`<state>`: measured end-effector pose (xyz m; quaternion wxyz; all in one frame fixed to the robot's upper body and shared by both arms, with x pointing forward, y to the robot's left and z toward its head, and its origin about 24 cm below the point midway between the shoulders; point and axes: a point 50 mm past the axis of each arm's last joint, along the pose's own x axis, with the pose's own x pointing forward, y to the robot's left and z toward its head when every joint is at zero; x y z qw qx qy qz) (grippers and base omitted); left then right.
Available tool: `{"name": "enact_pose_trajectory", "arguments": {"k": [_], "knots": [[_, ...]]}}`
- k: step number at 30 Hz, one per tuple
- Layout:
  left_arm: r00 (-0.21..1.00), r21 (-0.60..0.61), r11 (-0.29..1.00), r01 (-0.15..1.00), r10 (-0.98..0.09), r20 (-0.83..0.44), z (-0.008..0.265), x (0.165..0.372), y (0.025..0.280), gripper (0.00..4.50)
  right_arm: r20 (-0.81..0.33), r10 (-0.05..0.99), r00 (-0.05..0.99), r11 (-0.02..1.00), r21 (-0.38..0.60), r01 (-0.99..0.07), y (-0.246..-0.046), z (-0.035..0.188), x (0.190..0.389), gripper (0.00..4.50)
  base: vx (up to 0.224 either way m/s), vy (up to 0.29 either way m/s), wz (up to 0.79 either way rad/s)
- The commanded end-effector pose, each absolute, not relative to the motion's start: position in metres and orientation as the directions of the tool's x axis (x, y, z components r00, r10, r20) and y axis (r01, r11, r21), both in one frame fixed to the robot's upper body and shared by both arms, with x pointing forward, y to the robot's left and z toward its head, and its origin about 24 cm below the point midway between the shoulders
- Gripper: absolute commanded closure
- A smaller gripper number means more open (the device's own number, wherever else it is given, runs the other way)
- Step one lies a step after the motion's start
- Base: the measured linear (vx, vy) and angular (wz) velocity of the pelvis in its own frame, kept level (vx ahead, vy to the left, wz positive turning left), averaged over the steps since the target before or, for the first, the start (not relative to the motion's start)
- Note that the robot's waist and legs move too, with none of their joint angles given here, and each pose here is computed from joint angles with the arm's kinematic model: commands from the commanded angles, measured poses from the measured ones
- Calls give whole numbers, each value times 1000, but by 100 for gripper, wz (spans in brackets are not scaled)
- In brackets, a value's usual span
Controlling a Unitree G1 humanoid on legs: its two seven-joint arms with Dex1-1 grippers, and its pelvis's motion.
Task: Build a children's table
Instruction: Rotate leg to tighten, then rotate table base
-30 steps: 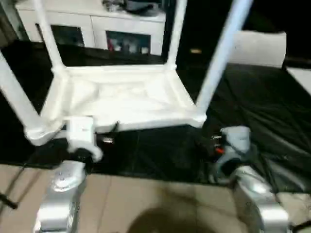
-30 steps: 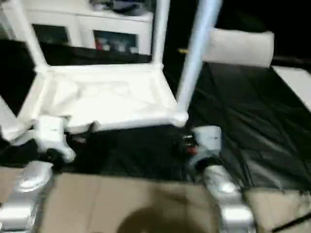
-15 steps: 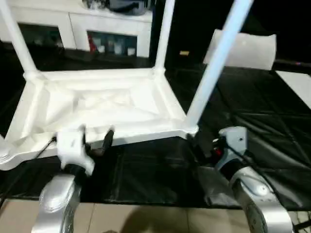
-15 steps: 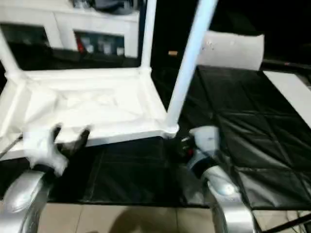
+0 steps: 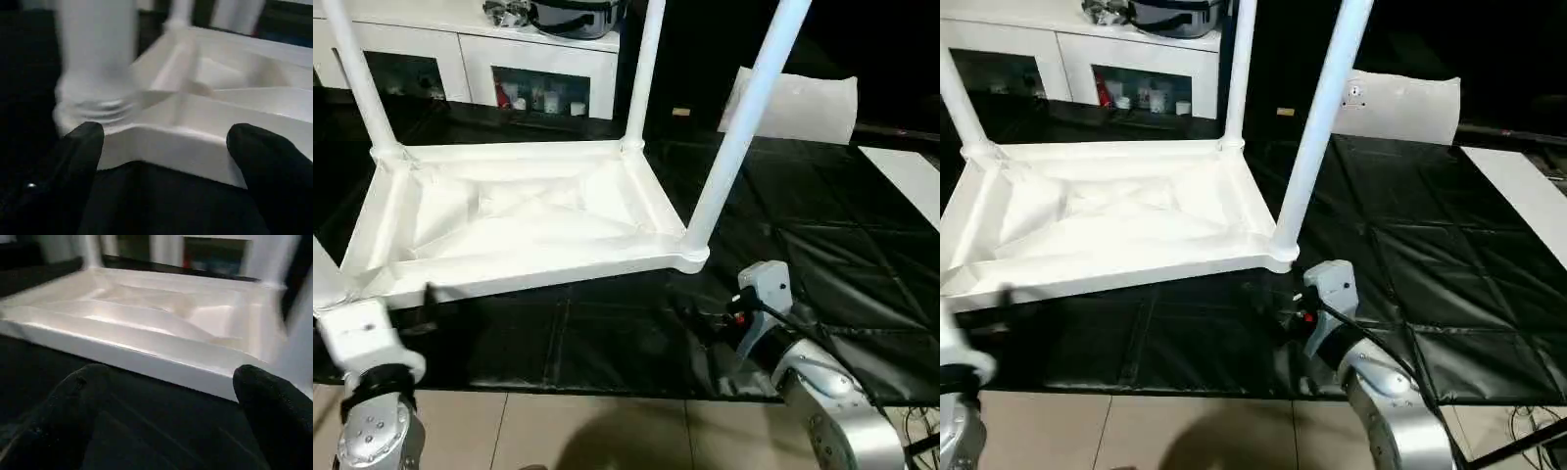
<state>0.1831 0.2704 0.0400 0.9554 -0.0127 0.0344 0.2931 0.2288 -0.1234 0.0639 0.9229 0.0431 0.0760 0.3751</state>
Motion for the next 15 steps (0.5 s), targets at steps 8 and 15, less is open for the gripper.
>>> {"name": "enact_pose_trajectory", "arguments": {"k": [8, 15], "knots": [[784, -72, 781, -620, 620, -27, 49, 181, 269, 2, -74, 841, 535, 540, 143, -829, -116, 80, 225, 0, 7, 1, 0], [772, -26, 774, -633, 634, 49, 67, 191, 297, 2, -71, 851, 520, 524, 142, -840, -115, 81, 226, 0, 0, 0, 0]]}}
